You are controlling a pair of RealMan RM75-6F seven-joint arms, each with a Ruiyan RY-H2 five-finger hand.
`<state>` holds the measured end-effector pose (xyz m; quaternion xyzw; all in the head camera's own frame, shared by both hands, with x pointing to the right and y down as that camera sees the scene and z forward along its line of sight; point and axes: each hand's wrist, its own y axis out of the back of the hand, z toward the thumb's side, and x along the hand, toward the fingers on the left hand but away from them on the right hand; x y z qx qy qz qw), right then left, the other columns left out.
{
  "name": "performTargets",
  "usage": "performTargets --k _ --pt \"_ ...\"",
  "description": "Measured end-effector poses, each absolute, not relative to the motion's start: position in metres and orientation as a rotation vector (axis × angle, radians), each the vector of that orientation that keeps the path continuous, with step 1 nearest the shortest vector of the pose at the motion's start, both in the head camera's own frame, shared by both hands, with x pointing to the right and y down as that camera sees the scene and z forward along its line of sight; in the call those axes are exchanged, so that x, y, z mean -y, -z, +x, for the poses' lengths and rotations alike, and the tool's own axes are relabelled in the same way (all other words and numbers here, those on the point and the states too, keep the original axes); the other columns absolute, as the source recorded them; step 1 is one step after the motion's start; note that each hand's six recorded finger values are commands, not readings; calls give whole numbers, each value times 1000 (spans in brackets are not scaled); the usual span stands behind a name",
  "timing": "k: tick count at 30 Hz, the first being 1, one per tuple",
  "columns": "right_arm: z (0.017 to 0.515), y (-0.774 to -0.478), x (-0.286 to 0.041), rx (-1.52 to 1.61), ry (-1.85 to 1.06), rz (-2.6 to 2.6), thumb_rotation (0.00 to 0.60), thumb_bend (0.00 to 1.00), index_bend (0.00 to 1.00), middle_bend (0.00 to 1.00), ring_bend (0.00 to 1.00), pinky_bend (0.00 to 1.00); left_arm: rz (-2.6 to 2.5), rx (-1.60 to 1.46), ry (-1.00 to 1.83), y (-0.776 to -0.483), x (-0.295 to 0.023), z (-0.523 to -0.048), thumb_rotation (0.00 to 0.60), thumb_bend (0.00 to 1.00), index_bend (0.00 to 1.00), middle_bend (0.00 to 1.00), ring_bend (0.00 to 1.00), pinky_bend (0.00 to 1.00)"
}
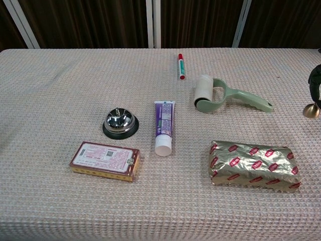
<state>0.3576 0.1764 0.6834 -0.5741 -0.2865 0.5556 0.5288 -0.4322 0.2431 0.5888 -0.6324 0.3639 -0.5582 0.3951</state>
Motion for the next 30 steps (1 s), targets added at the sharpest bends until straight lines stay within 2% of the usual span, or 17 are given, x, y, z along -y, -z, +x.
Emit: performTargets --k 10,30 --pt "361 -704 -183 639 -1378 -1387 600 466 1000 297 0 0 -1607 -925 1419 -591 -243 -434 600 105 84 74 36 161" --pt "366 -716 -189 591 -1414 -1407 600 444 1000 288 0 0 -1609 -926 1419 -591 -244 -434 600 105 84 74 36 160"
